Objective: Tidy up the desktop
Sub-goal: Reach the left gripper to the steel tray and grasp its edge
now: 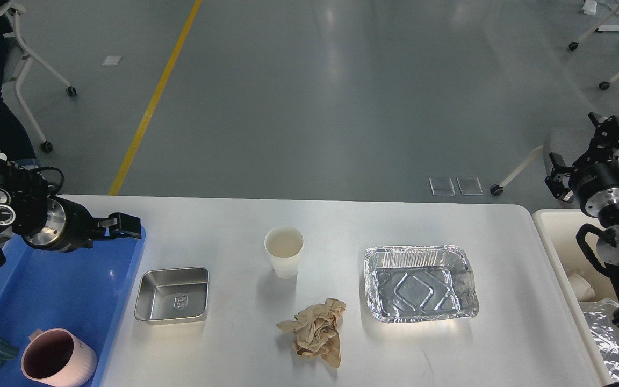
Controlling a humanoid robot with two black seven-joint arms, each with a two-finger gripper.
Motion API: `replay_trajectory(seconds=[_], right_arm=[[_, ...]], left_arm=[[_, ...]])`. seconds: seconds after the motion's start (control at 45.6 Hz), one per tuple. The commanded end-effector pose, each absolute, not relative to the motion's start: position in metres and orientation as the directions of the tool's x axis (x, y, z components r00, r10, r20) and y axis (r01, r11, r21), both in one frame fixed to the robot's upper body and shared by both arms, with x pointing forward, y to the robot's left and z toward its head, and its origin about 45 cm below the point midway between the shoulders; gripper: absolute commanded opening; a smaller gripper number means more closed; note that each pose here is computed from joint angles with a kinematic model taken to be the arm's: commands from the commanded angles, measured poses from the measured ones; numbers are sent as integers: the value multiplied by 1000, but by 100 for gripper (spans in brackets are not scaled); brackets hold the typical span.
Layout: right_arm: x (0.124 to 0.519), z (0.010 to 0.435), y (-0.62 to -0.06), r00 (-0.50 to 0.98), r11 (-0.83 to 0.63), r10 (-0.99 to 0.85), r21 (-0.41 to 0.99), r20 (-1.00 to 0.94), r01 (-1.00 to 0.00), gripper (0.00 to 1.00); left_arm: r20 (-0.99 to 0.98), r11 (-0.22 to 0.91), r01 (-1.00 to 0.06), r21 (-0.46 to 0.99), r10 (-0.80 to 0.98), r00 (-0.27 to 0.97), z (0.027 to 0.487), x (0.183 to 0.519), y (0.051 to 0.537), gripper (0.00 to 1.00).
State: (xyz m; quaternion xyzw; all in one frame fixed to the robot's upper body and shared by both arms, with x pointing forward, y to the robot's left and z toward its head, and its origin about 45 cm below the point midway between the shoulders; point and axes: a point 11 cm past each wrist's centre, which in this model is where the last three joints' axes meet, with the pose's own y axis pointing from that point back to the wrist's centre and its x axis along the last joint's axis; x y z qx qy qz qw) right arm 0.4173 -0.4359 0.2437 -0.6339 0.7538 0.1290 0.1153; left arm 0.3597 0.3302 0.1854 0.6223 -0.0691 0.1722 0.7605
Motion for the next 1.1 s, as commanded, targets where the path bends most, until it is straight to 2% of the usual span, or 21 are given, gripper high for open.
replay_trajectory(seconds=[0.0,0.176,0.593,0.9,1.075], right_arm=[[416,241,-437,-174,165,-926,55,-336,-985,100],[414,238,-437,-178,167,-925,61,-335,-984,100],[414,236,-435,-176,164,-923,64,-341,-984,100],[415,236,-434,-175,164,-923,63,-343,-985,100],[414,236,-435,-177,165,-923,64,-341,-984,100]], left_arm=[[272,155,-294,943,151,951,167,351,316,97],[245,153,-269,951,156,957,156,346,305,97],[216,73,-231,970,164,962,143,333,324,98],[207,87,-223,971,164,965,137,331,316,98],[180,59,-193,979,178,967,123,325,316,98]])
